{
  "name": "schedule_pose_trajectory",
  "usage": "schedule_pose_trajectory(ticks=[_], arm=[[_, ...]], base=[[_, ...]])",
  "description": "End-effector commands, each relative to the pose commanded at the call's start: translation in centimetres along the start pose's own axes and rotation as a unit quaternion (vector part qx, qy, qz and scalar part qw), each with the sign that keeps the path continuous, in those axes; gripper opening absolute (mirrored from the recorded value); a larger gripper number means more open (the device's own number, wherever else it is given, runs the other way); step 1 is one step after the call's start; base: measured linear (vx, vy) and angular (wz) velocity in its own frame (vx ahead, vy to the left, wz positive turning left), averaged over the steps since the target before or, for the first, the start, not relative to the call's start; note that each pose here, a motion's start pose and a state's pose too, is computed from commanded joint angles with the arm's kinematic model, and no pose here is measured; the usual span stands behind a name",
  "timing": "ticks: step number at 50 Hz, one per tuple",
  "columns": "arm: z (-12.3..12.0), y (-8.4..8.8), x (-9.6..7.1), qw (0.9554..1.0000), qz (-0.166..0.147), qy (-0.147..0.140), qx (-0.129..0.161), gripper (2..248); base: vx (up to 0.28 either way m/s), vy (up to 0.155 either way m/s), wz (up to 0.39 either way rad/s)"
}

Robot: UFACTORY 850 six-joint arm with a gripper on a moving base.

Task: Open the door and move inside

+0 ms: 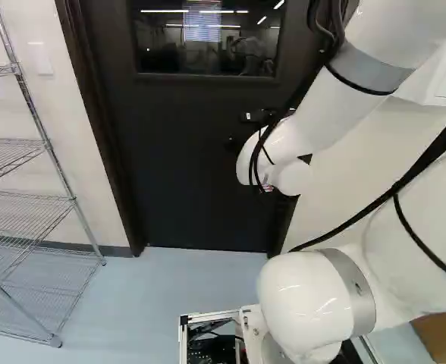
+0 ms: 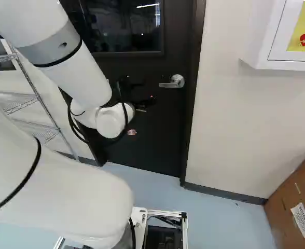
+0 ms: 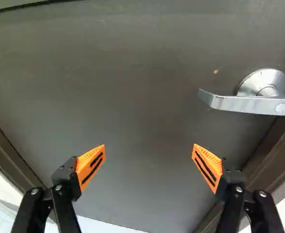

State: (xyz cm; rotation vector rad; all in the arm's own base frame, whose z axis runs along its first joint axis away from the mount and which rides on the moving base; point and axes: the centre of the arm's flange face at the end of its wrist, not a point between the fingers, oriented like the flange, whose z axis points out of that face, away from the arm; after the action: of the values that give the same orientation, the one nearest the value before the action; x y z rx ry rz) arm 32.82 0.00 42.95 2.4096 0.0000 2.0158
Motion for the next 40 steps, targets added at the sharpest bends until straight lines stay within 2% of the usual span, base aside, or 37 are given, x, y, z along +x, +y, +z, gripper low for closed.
schedule_pose_trajectory(ticks=[40], arm=[[2.0, 0.1, 4.6, 0.9989, 0.000, 0.047, -0.001, 247]], base=[[0.000, 0.000, 0.000]])
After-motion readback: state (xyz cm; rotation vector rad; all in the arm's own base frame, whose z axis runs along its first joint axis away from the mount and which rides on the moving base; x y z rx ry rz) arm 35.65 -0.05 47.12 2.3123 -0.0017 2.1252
